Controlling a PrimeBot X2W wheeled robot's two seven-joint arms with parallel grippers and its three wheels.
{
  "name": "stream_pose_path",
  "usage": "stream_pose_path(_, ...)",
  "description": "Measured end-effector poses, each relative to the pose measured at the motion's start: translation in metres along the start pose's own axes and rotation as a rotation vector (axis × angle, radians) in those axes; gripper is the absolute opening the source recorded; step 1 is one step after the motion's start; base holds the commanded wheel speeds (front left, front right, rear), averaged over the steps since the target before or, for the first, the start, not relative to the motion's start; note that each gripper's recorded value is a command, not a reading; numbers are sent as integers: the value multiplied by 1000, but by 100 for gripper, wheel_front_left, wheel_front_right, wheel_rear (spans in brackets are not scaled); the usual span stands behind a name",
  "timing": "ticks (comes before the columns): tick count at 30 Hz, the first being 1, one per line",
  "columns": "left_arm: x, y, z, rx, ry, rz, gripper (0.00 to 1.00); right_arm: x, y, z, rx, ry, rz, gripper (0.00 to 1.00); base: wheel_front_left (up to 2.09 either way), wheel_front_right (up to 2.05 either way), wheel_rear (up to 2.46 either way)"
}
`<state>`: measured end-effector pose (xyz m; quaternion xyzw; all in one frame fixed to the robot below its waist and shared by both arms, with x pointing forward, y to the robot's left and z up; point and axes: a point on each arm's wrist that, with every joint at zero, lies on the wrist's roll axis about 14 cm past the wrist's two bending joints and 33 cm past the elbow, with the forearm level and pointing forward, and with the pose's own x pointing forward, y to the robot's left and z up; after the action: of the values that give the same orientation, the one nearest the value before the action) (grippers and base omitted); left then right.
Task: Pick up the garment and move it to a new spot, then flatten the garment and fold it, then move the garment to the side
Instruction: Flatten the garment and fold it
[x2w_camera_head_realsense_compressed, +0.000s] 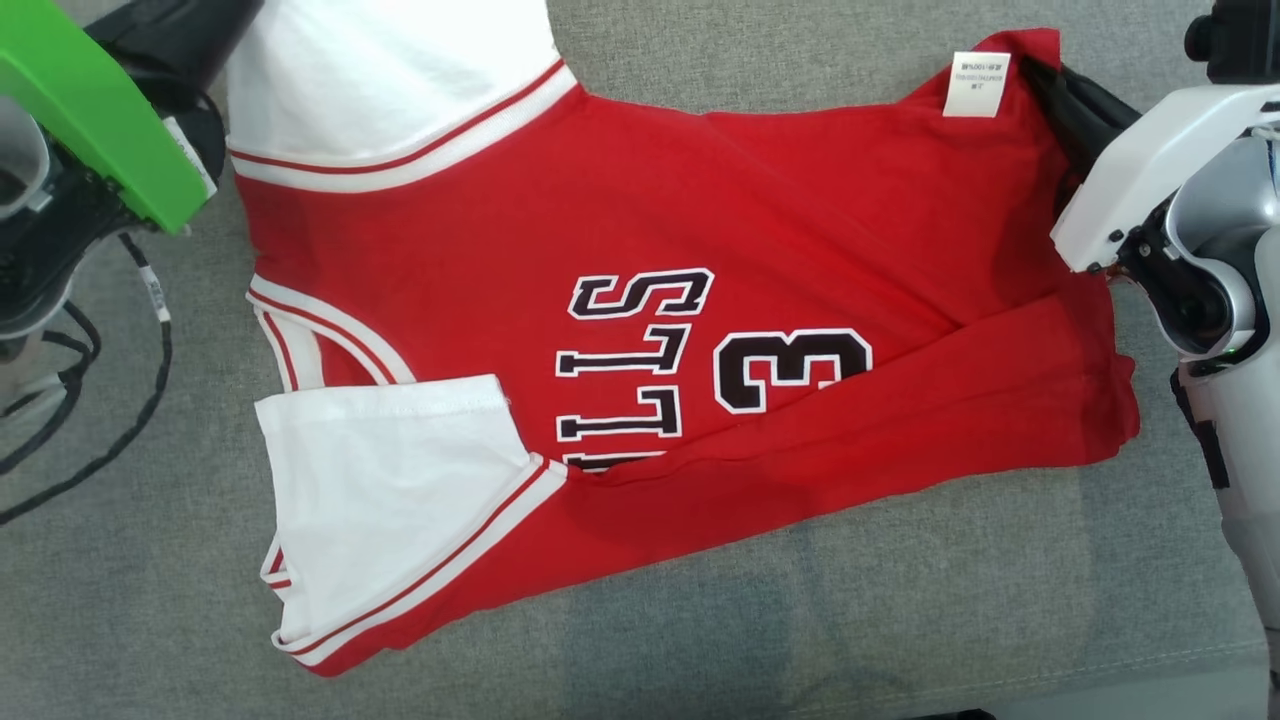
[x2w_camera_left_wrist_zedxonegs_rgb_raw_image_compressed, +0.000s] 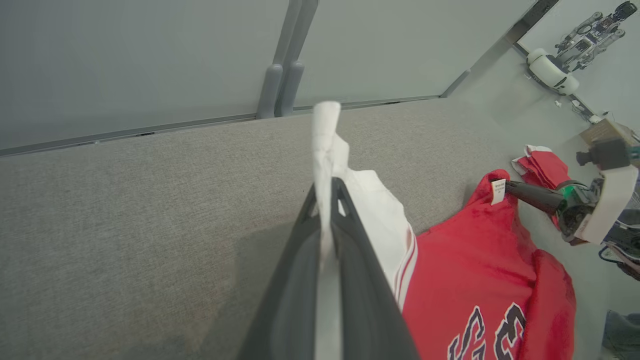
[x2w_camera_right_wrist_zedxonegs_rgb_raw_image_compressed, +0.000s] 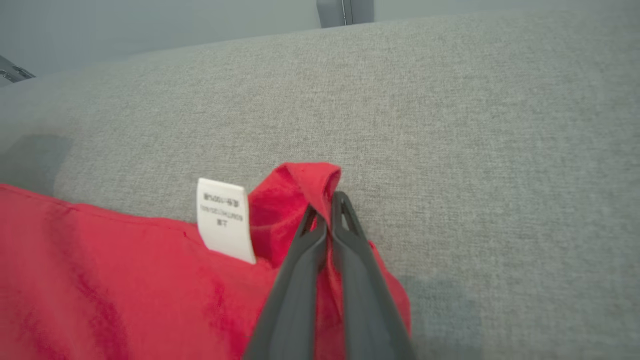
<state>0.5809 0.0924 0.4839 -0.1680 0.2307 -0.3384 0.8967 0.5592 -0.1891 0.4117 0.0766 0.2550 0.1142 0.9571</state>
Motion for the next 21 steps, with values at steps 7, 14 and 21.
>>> stream_pose_path(7,-18,-30,2,10,-48,-77,0,-18,3,-8,20,-3,-2,0,0,0,0)
stream_pose_path(14,-50,-47,4,5,-110,-110,0,-30,-9,-9,31,-19,-44,0,0,0,0)
stream_pose_path(21,-77,-71,-14,-42,-153,-123,0,-35,7,0,-1,-117,-8,0,0,0,0)
